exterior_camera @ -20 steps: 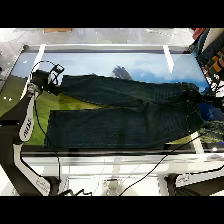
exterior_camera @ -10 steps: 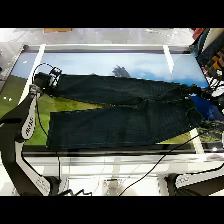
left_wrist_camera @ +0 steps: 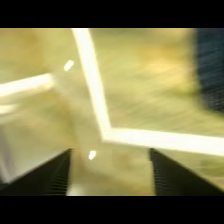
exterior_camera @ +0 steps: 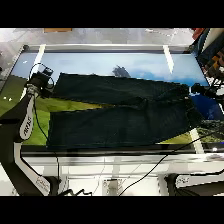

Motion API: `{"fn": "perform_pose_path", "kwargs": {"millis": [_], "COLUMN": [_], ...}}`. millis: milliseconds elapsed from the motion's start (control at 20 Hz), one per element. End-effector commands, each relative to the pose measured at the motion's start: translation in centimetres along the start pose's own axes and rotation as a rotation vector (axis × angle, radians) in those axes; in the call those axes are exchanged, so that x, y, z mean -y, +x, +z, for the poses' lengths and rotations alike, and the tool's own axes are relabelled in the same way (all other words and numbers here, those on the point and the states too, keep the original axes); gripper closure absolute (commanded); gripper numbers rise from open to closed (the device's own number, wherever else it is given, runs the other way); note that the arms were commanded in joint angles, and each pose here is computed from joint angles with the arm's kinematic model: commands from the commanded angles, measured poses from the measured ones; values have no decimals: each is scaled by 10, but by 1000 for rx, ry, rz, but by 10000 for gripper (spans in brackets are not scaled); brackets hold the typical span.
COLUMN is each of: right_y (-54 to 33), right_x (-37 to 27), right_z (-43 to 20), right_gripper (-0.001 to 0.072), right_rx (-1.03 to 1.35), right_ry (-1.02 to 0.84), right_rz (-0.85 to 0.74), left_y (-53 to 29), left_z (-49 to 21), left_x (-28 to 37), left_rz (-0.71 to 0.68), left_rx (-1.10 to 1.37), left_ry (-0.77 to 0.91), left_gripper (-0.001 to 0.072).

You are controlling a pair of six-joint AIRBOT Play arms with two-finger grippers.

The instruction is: Fold the clothes and pants, and hang the long-sleeved shirts on hangers.

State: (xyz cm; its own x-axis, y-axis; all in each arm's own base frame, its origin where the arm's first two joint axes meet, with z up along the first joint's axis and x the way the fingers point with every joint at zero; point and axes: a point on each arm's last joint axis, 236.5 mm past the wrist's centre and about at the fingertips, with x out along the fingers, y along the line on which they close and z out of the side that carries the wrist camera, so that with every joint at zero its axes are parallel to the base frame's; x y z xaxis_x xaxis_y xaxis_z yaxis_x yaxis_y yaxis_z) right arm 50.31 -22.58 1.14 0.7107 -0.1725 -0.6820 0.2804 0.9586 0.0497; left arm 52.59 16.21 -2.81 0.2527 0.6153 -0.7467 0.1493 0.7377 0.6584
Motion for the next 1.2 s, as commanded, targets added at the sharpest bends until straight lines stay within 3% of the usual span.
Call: {"fn": "perform_pose_path", "kwargs": {"millis": [0, 200, 300, 350, 400, 500, 800, 950, 1000, 1050, 1100, 1150], "right_y": [-19, -48, -65, -76, -86, -106, -165, -166, -160, -154, -145, -135], "right_x": [20, 44, 54, 60, 69, 92, 151, 113, 103, 102, 101, 98], "right_z": [8, 10, 7, 4, -3, -24, -165, -198, -201, -205, -209, -214], "right_gripper": [109, 501, 518, 623, 674, 674, 677, 676, 672, 561, 277, 72], "right_rx": [11, 3, -17, -36, -64, -140, -509, -484, -429, -389, -363, -343], "right_ry": [-23, 7, 21, 22, 21, 39, 520, 700, 750, 801, 847, 876], "right_rz": [-42, -69, -75, -81, -95, -127, -123, 164, 237, 245, 238, 224], "left_y": [-4, -21, -33, -42, -51, -71, -98, -99, -98, -97, -98, -99], "left_z": [-44, -63, -64, -63, -65, -79, -73, -71, -69, -66, -63, -59], "left_x": [-46, -68, -43, -23, -5, 19, -6, -8, -9, -10, -9, -6], "left_rz": [97, 15, -168, -303, -418, -589, -570, -565, -562, -558, -566, -581], "left_rx": [-136, -130, -114, -104, -110, -156, -63, -50, -41, -29, -19, -6], "left_ry": [-98, -239, -317, -318, -313, -296, -342, -346, -349, -352, -356, -363], "left_gripper": [689, 686, 686, 686, 686, 686, 687, 686, 686, 686, 686, 686]}}
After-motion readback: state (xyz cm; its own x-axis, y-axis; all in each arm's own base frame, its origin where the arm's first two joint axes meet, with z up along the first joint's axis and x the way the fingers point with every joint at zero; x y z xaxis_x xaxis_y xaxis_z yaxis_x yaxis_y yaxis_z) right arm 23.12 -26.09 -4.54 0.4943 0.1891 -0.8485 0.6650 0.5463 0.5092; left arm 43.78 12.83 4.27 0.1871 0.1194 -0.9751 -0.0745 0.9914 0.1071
